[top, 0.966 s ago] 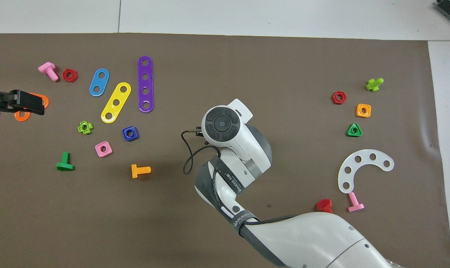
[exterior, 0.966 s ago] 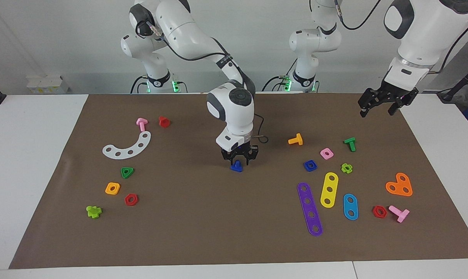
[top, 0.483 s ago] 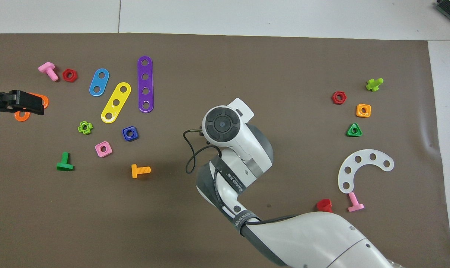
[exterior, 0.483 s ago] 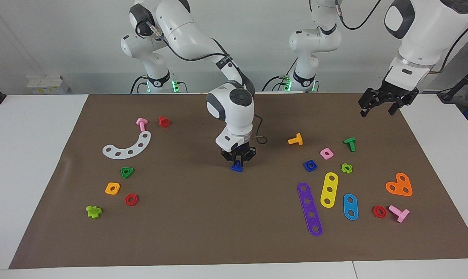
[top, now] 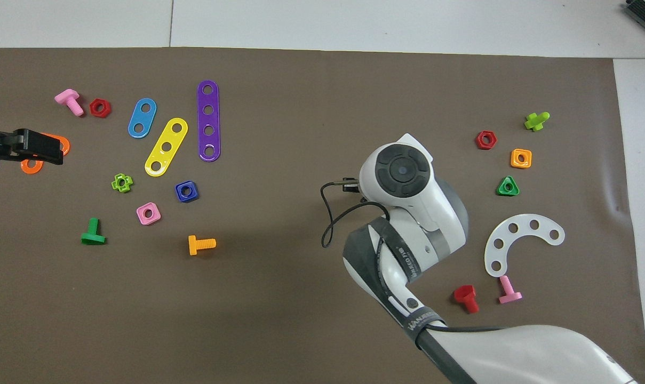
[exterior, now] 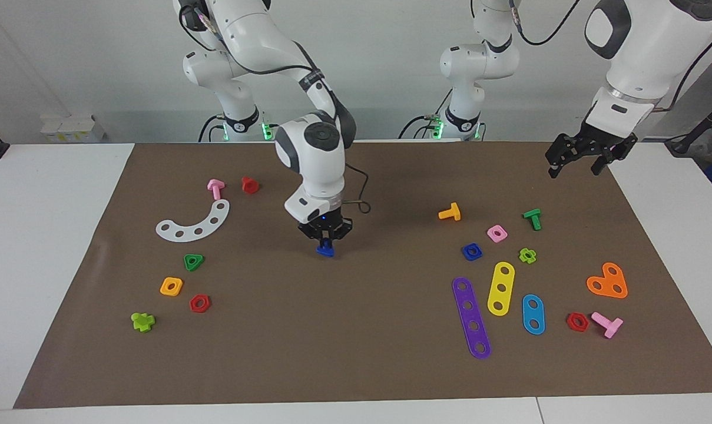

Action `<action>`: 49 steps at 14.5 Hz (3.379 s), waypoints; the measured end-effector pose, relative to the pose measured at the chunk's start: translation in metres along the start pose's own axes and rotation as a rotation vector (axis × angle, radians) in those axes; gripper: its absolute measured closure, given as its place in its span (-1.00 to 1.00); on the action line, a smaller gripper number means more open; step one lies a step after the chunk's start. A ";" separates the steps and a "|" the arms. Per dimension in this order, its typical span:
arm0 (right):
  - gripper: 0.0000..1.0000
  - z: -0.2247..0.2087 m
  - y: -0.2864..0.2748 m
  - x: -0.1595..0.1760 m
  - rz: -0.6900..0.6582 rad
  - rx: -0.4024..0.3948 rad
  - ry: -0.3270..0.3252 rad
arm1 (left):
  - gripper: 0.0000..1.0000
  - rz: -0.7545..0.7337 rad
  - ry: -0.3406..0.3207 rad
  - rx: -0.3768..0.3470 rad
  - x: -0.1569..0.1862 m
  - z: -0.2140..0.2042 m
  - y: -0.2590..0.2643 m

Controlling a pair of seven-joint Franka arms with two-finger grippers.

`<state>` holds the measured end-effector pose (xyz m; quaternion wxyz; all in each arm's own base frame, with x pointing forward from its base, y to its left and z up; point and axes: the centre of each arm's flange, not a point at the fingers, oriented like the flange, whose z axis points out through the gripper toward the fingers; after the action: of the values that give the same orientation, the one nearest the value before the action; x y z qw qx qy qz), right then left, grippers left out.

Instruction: Unscrew and place screws in storage area

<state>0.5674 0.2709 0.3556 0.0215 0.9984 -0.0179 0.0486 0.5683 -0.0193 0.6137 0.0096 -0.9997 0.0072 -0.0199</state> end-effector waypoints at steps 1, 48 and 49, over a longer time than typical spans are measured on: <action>0.62 0.000 0.024 0.001 -0.010 -0.007 -0.009 | -1.00 0.000 0.000 0.000 0.000 0.000 0.000; -0.99 -0.260 0.244 0.025 0.034 0.027 -0.088 | -1.00 0.000 0.000 0.000 0.000 0.000 0.000; -1.00 -0.260 0.244 0.025 0.032 0.027 -0.089 | -1.00 0.000 0.000 0.000 0.000 0.000 0.000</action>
<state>0.5584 0.0379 0.6264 0.0065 0.9994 -0.0341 0.0047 0.5683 -0.0192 0.6137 0.0096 -0.9997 0.0070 -0.0198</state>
